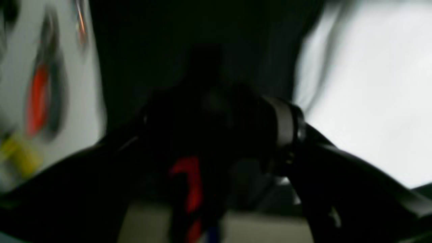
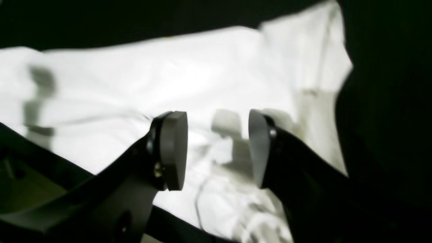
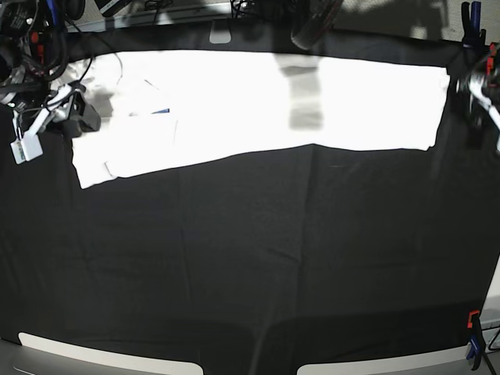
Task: Layout the t-shirt on the table in an organized manner, then fold the t-shirt properly
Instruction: 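Release the folded hem and raise both grippers, then move the left gripper to the strip's end and grasp it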
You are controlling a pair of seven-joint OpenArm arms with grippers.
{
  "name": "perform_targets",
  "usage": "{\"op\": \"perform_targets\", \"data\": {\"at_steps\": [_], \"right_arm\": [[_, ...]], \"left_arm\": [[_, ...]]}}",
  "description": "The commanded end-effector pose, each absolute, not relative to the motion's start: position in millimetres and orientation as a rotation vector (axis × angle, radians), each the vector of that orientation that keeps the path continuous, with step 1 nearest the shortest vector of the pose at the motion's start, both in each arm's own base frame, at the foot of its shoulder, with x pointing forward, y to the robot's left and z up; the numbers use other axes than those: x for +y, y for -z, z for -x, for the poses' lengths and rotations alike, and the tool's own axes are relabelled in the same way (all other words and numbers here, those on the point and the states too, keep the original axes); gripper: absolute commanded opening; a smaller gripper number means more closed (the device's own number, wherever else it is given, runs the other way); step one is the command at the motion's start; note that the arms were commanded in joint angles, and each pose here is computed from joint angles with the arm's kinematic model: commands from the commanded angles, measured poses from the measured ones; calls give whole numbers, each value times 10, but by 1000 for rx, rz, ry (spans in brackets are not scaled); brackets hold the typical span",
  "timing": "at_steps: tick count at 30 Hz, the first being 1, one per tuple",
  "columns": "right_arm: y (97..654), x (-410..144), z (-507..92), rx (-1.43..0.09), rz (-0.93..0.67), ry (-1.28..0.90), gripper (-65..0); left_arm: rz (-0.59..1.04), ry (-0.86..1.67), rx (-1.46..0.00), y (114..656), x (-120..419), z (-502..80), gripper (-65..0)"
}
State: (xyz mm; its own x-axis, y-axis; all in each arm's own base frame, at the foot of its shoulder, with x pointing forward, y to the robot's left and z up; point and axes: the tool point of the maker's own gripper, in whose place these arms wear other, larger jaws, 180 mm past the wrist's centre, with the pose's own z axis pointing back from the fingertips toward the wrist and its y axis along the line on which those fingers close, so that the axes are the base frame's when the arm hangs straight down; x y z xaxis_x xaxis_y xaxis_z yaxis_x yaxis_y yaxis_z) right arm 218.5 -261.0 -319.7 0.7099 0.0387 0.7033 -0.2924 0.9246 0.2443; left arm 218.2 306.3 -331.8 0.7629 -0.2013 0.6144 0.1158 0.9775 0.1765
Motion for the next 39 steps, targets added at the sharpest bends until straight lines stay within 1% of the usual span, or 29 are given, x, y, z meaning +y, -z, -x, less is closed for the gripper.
{"op": "perform_targets", "data": {"at_steps": [1,3,6,11,14,16,20,22,25,28,35,39], "right_arm": [[3050,-2612,-2253,-811,-355,-212,-366],[3055,-2606,-2242,-804,-354,-216,-366],[3008,-2535,-2247,-822,-357,-229,-366],[2730,-2184,-2276,-946,-377,-254,-367],[2562,-1958,-2252,-1005,-371,-274,-367],[2512,-1867,-2209,-1018,-345,-286,-366],[2522,-1803,-2094,-997,-291,-294,-366],[2544,-1793,-2045,-982,-290,-295,-366],[2558,-1794,-2028,-976,-290,-294,-367],[2548,-1784,-2030,-980,-297,-294,-367],[2548,-1785,-2030,-980,-296,-294,-367],[2548,-1785,-2030,-980,-296,-294,-367]], "left_arm": [[-98,193,-719,3216,3002,-2266,-289],[-21,214,-714,3233,2893,-2300,-289],[71,156,-696,3335,2892,-2345,-289],[351,87,-678,3423,2678,-2394,-289],[377,57,-628,3566,2744,-2339,-289],[415,18,-581,3706,2781,-2245,-289],[643,-50,-530,3810,2632,-2060,-289],[707,-83,-529,3835,2623,-2033,-289],[760,-134,-526,3870,2640,-2024,-289],[794,-118,-551,3870,2591,-2010,-289],[740,-96,-534,4141,2435,-1924,-289],[832,-101,-494,4124,2238,-1838,-289]]}}
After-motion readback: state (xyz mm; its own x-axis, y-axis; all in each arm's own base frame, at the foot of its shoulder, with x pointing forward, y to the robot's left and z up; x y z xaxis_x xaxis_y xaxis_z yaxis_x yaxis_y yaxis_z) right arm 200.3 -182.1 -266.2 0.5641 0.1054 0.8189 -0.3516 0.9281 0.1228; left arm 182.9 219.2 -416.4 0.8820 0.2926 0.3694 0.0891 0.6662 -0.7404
